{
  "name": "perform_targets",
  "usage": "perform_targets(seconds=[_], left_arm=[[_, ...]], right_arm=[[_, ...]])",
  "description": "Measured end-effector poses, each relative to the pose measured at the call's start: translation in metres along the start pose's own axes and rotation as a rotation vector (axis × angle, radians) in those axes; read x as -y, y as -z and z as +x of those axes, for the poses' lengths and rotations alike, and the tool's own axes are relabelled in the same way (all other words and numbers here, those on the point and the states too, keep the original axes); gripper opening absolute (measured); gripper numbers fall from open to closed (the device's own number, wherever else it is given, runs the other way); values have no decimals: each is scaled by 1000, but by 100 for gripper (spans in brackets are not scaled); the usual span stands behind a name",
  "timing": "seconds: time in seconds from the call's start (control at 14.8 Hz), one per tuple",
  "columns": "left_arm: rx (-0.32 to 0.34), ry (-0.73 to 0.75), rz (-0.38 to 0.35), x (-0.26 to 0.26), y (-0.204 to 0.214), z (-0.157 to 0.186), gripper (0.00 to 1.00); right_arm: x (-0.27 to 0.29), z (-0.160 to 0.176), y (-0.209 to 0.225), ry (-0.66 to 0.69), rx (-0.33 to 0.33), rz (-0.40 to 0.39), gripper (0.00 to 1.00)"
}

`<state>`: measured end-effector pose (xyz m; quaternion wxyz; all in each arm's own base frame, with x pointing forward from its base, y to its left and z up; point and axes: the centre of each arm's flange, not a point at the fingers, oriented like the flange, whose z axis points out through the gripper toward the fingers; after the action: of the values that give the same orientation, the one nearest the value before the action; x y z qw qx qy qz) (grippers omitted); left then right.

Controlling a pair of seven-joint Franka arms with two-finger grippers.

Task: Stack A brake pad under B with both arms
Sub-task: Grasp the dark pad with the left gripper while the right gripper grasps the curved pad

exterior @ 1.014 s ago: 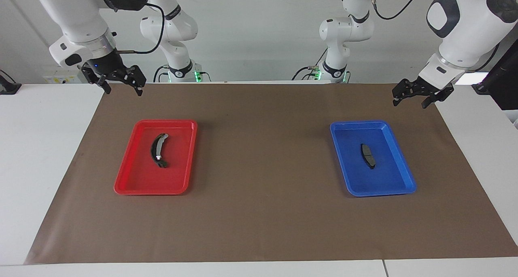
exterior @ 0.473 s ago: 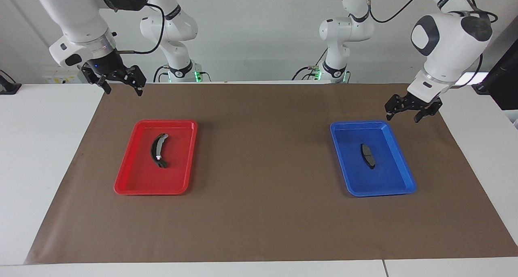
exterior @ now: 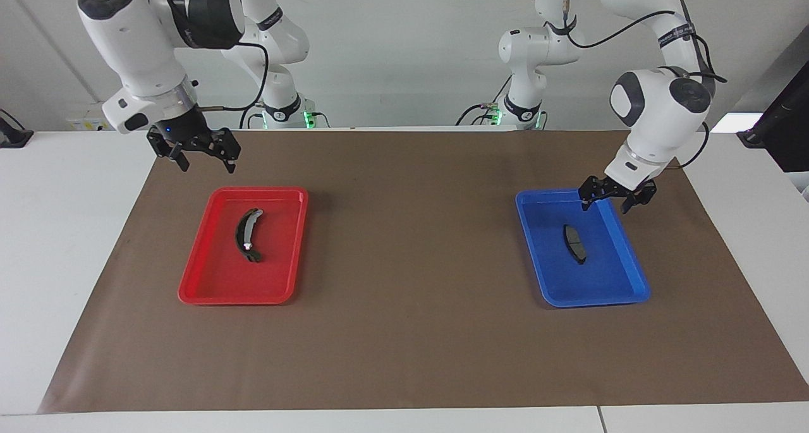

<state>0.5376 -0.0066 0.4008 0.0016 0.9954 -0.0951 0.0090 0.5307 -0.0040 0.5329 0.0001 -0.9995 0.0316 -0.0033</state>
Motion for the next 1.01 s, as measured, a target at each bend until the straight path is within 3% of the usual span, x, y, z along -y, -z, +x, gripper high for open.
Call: perform_targets(seconds=[0.2, 0.41, 0.61, 0.88, 1.01], left_arm=[[-34, 10, 7, -10, -42, 4, 100], [-66, 43, 11, -24, -83, 5, 98], [-54, 58, 10, -31, -106, 6, 96], [-66, 69, 11, -30, -105, 8, 51], [-76, 73, 11, -29, -99, 9, 40]], right_arm=[[0, 4, -60, 32, 5, 1, 100], [0, 6, -125, 114, -43, 1, 100], [-2, -2, -173, 147, -57, -1, 100], [-4, -2, -195, 174, -67, -2, 100], [-6, -5, -218, 178, -62, -3, 100]])
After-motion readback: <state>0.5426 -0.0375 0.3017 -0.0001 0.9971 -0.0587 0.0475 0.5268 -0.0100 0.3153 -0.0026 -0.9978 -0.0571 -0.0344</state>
